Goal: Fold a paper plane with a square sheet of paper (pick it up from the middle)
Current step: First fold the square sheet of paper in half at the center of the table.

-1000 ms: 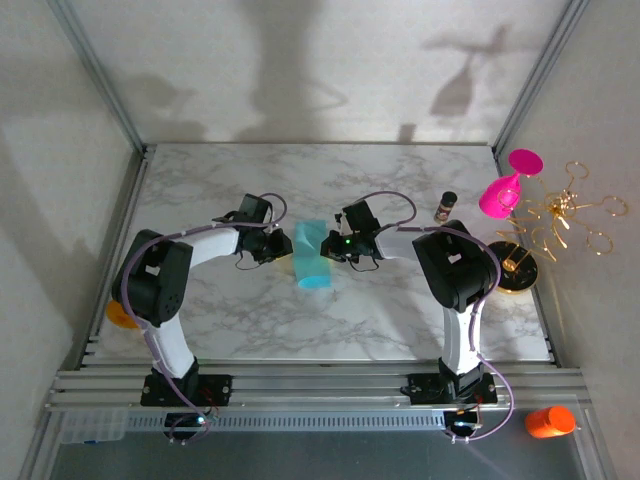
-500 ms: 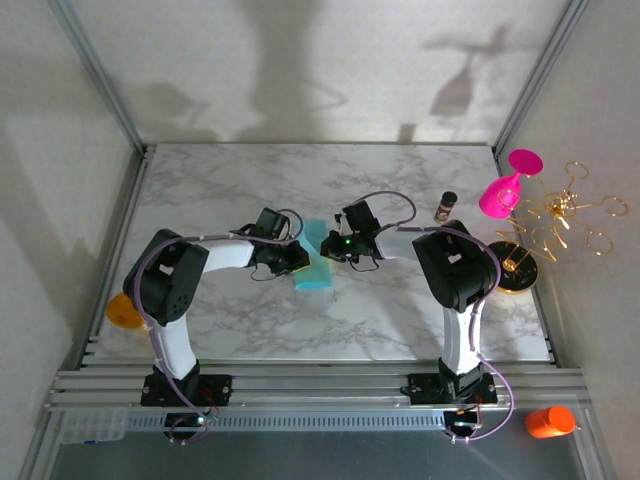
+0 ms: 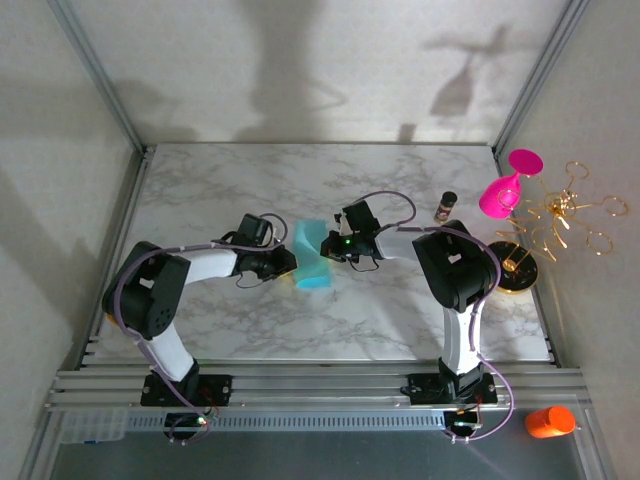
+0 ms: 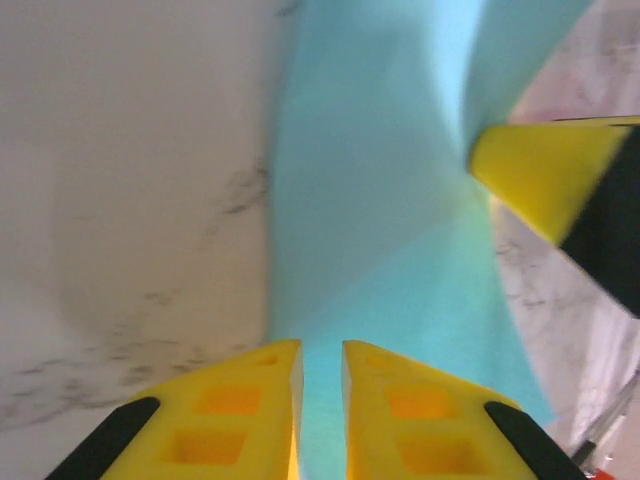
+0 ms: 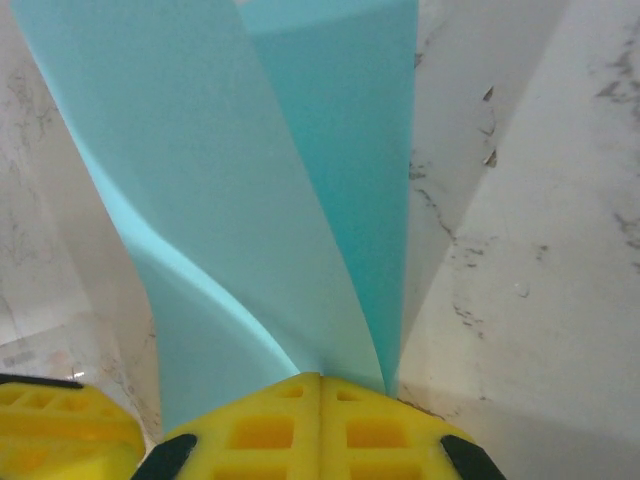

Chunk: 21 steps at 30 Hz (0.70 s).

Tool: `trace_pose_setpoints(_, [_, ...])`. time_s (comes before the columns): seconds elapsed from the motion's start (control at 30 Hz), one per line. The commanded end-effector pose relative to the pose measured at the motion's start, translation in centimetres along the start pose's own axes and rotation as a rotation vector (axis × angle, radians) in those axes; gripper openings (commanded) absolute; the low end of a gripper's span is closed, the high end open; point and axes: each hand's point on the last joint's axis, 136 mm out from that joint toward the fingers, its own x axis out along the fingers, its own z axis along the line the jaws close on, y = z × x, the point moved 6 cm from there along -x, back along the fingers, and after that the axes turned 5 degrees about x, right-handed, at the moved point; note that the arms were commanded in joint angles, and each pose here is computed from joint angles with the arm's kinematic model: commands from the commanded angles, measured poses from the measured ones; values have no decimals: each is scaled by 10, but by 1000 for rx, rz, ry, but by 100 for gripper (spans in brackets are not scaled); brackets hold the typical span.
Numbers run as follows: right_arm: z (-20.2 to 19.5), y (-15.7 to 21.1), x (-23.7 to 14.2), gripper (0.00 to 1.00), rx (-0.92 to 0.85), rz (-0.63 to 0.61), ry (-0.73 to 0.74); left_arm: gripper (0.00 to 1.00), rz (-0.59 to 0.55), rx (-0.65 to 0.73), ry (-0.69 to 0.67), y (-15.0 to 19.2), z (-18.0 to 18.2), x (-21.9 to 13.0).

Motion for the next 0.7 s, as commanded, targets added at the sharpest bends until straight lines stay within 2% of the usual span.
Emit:
trace_pose_setpoints(0.0, [-105,58,13,2,130,153,452,18,-45,8,57,-11,-37,3])
trace_pose_setpoints(0.17, [-107,59,14,2,136,156,455,16,22,-26,-5,-3,-23,35])
trace_pose_setpoints(0.27, [-107,59,14,1,138,153,452,16,43,-27,-18,3,-17,41])
trace_pose_setpoints(0.43, [-108,60,14,1,140,159,455,16,67,-3,-45,18,-3,37])
trace_pose_setpoints(0.67, [-110,61,15,1,143,157,460,15,130,45,-137,57,36,21])
